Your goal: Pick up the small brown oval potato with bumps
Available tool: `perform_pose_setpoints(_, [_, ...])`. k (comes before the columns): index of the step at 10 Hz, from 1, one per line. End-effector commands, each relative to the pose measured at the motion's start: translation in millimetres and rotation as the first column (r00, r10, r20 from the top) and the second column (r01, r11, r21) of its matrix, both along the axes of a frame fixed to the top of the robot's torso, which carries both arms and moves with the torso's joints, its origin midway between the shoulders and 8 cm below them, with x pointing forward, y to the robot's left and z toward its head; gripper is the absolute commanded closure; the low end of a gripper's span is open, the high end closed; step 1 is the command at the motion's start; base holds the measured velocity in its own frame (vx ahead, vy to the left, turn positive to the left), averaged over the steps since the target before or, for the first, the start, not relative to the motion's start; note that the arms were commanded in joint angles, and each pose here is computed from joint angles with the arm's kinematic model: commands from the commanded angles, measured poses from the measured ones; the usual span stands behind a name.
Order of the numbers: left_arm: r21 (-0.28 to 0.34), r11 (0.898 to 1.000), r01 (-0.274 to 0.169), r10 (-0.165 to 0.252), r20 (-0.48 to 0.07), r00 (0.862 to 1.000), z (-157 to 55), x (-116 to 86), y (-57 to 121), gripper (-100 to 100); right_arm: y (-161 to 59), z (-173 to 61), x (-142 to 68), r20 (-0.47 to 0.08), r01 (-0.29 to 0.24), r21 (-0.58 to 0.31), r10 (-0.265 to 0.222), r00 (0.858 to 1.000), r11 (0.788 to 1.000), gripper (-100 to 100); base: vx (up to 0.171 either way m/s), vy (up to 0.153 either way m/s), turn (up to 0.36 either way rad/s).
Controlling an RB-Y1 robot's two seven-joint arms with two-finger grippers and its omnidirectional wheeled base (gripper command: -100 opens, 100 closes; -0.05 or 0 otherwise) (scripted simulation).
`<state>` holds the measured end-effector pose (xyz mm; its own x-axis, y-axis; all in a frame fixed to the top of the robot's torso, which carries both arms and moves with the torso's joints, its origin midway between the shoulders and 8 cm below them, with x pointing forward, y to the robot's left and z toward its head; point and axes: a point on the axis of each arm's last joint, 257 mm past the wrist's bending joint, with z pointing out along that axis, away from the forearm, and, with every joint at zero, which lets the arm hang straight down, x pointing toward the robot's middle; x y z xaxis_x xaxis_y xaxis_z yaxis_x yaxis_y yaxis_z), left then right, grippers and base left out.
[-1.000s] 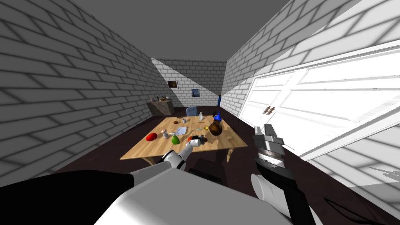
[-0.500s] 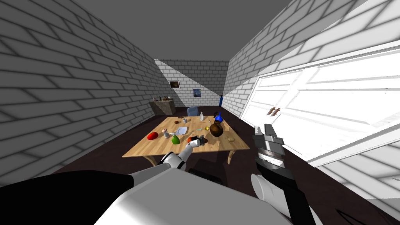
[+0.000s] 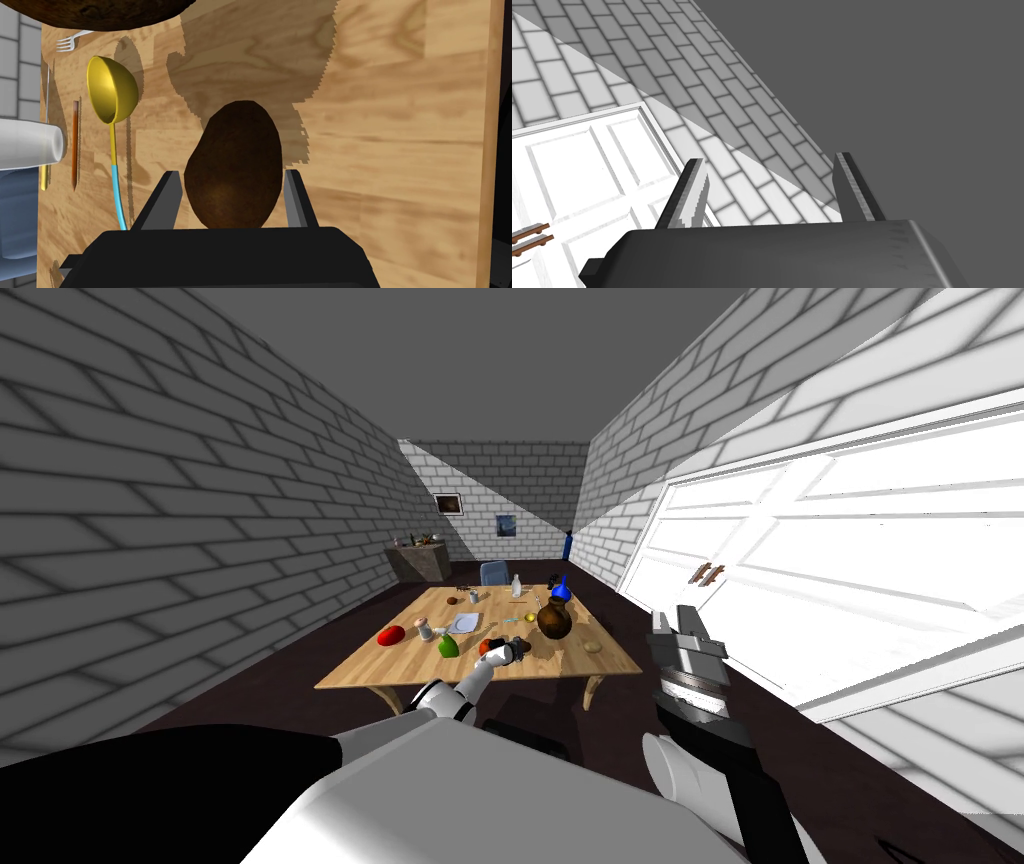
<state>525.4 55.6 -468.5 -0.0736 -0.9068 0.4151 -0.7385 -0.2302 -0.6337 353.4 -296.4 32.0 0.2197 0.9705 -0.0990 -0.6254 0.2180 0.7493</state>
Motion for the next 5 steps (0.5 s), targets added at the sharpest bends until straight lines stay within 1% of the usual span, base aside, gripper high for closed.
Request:
perform_pose_setpoints(1, [0.000, 1.000, 0.000, 0.000, 0.000, 1.000, 0.0, 0.0, 0.0, 100, 0.0, 0.0, 0.0, 0.000, 0.000, 0.000, 0.000, 1.000, 1.000, 0, 0.000, 0.000, 0.000])
perform_pose_setpoints(4, [0.000, 1.000, -0.001, 0.001, 0.005, 1.000, 1.8, 1.8, 0.4, 100, 0.0, 0.0, 0.0, 0.000, 0.000, 0.000, 0.000, 1.000, 1.000, 0, 0.000, 0.000, 0.000])
perform_pose_setpoints(5, [0.000, 1.000, -0.001, 0.001, 0.004, 1.000, 1.6, 1.7, 0.3, 0, 0.0, 0.0, 0.0, 0.000, 0.000, 0.000, 0.000, 1.000, 1.000, 0, 0.000, 0.000, 0.000])
